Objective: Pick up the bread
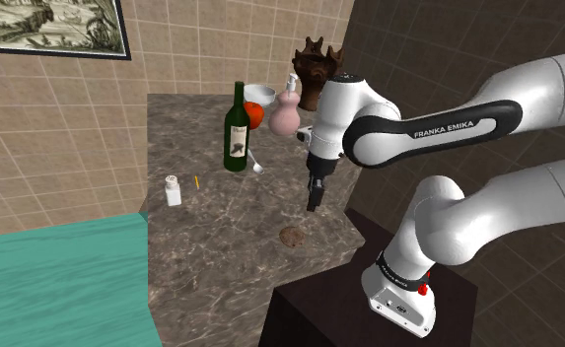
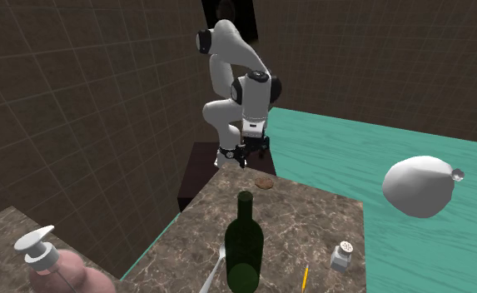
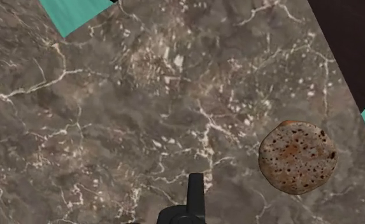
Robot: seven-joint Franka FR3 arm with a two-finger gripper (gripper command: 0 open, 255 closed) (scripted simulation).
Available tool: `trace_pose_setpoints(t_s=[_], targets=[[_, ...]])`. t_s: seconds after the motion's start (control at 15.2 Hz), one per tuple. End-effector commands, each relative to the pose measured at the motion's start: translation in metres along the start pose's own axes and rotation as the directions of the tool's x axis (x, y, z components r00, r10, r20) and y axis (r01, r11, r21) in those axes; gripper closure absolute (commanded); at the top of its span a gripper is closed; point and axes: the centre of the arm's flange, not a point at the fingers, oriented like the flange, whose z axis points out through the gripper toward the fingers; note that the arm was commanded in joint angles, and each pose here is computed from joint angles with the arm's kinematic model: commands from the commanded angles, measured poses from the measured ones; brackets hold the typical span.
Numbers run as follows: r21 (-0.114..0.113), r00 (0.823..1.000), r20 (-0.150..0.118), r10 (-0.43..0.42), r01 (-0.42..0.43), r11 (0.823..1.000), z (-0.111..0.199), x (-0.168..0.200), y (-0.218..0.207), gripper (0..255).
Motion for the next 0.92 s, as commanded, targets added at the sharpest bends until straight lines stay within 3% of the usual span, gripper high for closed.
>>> trace_pose_setpoints(t_s=[0.0, 0.33, 0.86], targets=[[0.000, 0.997, -0.012, -0.076, 0.076, 0.997, 0.022, 0.001, -0.016, 0], [0.000, 0.972, -0.028, -0.234, 0.234, 0.972, 0.070, 0.002, -0.047, 0], [0.000, 0.972, -0.028, -0.234, 0.234, 0.972, 0.110, 0.003, -0.048, 0]])
